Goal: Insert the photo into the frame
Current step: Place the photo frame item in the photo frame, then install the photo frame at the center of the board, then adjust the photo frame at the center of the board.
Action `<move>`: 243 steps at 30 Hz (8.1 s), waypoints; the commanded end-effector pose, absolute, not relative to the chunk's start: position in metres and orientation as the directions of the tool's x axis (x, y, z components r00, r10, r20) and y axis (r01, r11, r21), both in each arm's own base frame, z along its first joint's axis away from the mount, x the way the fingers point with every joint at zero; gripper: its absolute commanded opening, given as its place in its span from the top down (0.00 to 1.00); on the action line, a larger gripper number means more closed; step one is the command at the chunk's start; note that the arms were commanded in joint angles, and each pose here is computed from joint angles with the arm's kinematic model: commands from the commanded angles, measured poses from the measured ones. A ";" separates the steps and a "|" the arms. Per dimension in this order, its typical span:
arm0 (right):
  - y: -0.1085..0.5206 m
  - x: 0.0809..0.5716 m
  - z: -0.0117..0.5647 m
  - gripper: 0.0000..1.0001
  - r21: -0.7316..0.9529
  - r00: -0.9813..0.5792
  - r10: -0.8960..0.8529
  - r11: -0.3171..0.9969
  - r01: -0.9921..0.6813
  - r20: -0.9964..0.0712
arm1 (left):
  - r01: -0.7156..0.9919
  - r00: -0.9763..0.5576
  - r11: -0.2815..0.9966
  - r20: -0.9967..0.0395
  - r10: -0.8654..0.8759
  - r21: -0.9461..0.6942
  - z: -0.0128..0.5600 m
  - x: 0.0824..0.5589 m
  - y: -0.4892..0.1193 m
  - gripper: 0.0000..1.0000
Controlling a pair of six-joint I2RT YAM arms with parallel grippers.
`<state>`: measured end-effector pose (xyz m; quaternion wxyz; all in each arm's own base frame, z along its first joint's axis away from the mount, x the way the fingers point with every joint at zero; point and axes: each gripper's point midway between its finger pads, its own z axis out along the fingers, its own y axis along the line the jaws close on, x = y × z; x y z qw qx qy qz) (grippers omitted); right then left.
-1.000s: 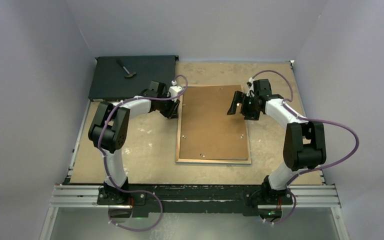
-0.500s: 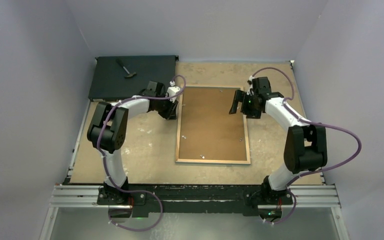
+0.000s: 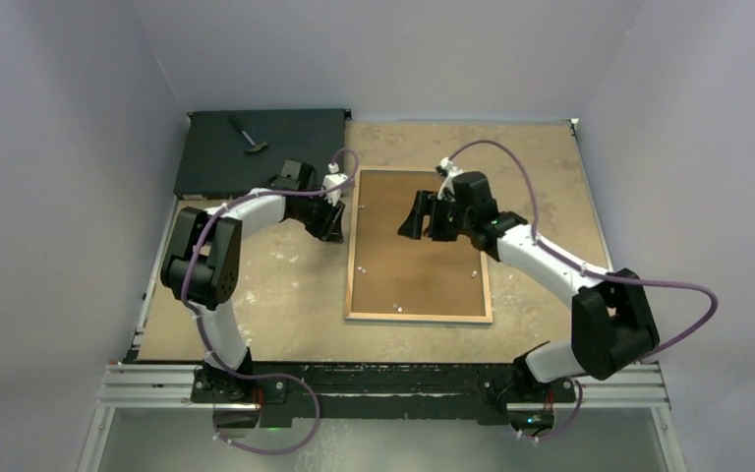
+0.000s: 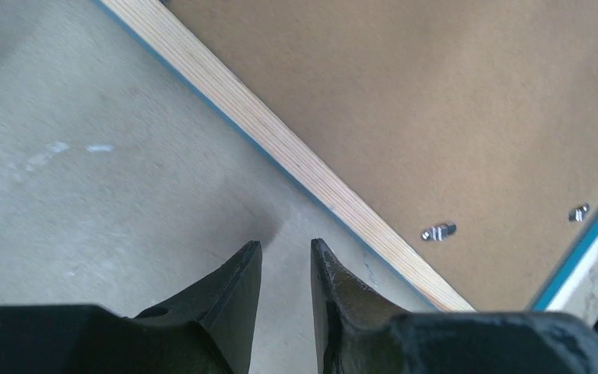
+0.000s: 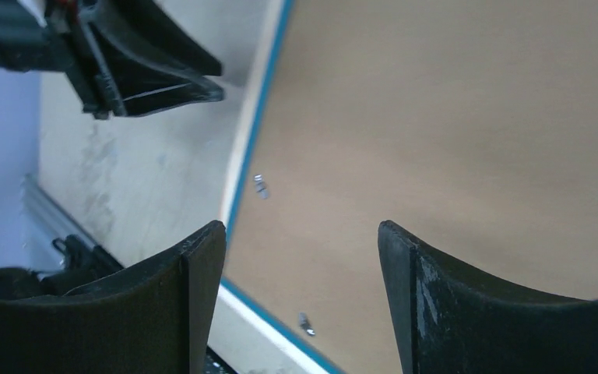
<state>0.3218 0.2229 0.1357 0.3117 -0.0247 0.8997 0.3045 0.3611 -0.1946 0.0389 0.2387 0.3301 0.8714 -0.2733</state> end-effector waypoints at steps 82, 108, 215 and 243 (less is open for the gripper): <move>0.360 0.245 0.033 0.44 0.658 -0.837 -0.115 0.564 -0.499 -0.535 | 0.710 -0.700 0.523 -0.553 0.452 -0.471 0.015 0.305 -0.208 0.74; 0.373 0.255 0.029 0.48 0.655 -0.831 -0.100 0.567 -0.499 -0.547 | 0.713 -0.697 0.516 -0.560 0.448 -0.475 0.021 0.302 -0.209 0.77; 0.390 0.262 0.060 0.46 0.704 -0.824 0.127 0.601 -0.378 -0.552 | 0.754 -0.657 0.415 -0.572 0.491 -0.509 0.032 0.276 -0.206 0.82; 0.034 0.473 0.058 0.01 0.422 -0.533 0.617 0.786 0.452 -0.579 | 0.856 -0.496 0.257 -0.572 0.653 -0.449 0.018 0.236 -0.248 0.83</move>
